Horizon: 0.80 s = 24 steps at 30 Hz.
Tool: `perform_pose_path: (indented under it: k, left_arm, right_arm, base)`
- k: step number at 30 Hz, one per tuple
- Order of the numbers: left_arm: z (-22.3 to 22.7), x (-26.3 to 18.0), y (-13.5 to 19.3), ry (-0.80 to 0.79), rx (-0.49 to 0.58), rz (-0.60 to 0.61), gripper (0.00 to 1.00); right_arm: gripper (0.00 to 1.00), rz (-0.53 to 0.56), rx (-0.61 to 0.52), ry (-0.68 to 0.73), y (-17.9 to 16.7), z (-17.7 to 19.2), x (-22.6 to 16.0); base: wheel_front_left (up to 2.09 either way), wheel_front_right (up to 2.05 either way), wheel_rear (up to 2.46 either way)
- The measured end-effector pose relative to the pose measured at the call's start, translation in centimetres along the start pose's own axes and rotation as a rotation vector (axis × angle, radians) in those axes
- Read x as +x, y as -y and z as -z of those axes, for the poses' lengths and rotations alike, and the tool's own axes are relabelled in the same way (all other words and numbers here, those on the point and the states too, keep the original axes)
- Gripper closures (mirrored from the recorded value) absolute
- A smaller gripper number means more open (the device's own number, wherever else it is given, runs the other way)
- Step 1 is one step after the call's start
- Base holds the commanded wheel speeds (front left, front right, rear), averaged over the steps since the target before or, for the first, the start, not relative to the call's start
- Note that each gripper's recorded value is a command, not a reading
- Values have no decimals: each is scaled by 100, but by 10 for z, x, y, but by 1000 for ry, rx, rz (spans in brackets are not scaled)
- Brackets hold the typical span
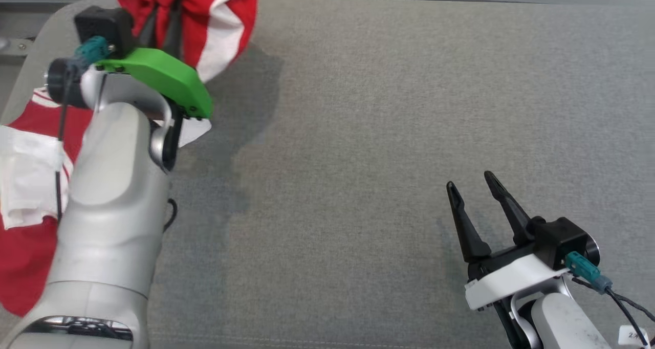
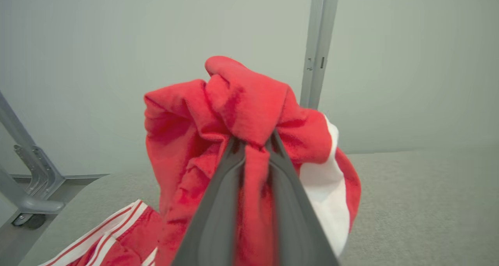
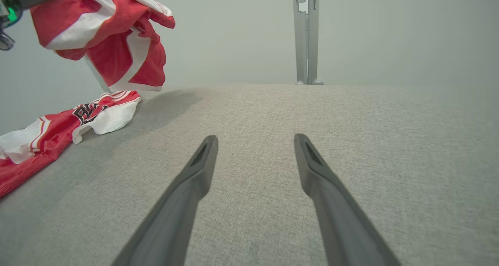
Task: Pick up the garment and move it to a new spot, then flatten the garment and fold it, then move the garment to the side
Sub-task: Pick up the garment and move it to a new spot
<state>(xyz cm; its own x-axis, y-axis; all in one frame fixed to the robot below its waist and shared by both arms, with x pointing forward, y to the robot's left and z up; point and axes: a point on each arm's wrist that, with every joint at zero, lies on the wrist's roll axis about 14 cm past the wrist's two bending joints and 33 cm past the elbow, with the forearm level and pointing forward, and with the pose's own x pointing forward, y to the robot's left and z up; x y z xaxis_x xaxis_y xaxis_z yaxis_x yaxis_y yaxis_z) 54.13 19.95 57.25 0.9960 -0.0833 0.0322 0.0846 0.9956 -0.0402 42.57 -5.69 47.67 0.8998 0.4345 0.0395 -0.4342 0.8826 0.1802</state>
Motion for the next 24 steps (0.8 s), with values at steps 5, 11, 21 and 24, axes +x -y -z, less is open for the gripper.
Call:
perform_pose_path:
  k: [5,11,21,24]
  left_arm:
    - [5,-9,106,-20,-37,264,100]
    - [20,-40,208,-75,-81,542,100]
    - [85,-98,315,-265,-70,815,100]
    - [110,-111,327,-328,-58,848,100]
  right_arm:
    - [0,85,-12,37,18,-17,-21]
    - [0,187,-24,56,42,-27,-48]
    - [0,386,-21,88,82,-40,-99]
    - [0,427,-22,87,88,-40,-112]
  base:
    - [0,0,0]
    - [0,0,0]
    - [0,0,0]
    - [0,0,0]
